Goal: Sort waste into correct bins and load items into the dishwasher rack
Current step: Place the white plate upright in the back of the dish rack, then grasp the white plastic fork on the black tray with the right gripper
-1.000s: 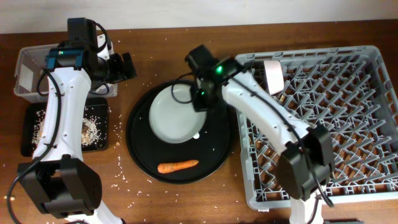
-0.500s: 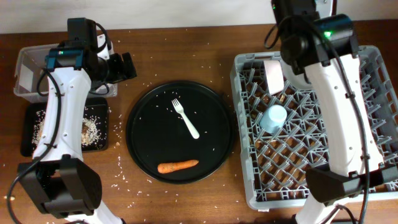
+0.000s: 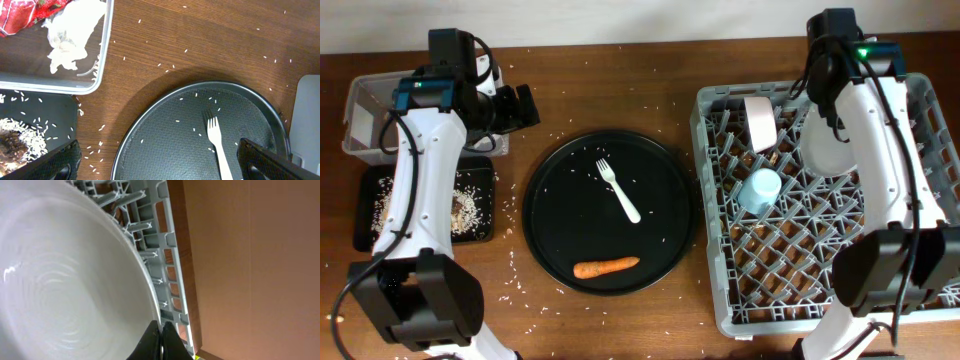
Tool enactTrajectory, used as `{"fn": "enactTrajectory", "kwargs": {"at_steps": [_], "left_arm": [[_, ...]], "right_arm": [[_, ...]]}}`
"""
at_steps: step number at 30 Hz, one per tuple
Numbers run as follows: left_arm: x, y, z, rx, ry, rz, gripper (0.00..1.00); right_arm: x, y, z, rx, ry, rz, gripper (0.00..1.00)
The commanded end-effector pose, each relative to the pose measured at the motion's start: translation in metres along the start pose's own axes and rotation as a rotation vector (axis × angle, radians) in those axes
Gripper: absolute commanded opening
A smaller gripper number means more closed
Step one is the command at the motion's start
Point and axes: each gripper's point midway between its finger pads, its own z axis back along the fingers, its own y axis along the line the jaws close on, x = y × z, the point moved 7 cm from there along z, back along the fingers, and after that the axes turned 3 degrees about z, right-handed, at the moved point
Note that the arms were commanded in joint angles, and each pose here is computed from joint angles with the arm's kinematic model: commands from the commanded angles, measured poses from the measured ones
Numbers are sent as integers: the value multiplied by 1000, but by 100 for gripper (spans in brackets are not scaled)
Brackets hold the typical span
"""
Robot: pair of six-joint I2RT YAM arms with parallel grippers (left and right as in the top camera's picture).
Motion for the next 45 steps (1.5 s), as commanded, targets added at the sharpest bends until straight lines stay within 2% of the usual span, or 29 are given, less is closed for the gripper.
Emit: {"fn": "enactTrajectory", "kwargs": {"at_steps": [1,6,8,12,13,14,15,17,20,22,23,24,27,34,39,45], "left_arm": [[4,-2,10,-2,-33,3,99],[4,-2,10,-2,-33,3,99],[4,-2,10,-2,-33,3,99],[4,-2,10,-2,-33,3,99],[4,-2,10,-2,-33,3,99],[4,-2,10,-2,-33,3,99],[4,-2,10,-2,-33,3,99],[4,-2,10,-2,-33,3,99],[4,-2,10,-2,-33,3,99],[4,-2,10,-2,-33,3,99],[4,-2,10,-2,-33,3,99],[4,-2,10,-2,-33,3,99],[4,-2,10,-2,-33,3,99],[4,-2,10,-2,-33,3,99],[4,-2,10,-2,-33,3,99],[4,-2,10,-2,-33,3,99]], "right_arm": [[1,9,-2,73,-8,-6,4],[2,14,-2,113,-10,-4,4],[2,19,-1,162,-13,-4,12],[6,29,1,266,-33,-17,15],[8,31,2,289,-41,-21,19],[9,33,3,312,-49,-26,29],[10,31,5,312,-55,-31,43],[12,20,14,312,-70,-85,67],[13,-21,61,384,-150,-192,72],[10,-40,97,543,-206,-325,74],[5,-39,121,730,-234,-326,86],[2,-33,138,888,-242,-302,93],[2,-7,160,1167,-243,-205,93],[0,70,214,1091,-345,93,91],[1,105,226,1109,-337,173,91],[6,131,215,1102,-277,213,91]]}}
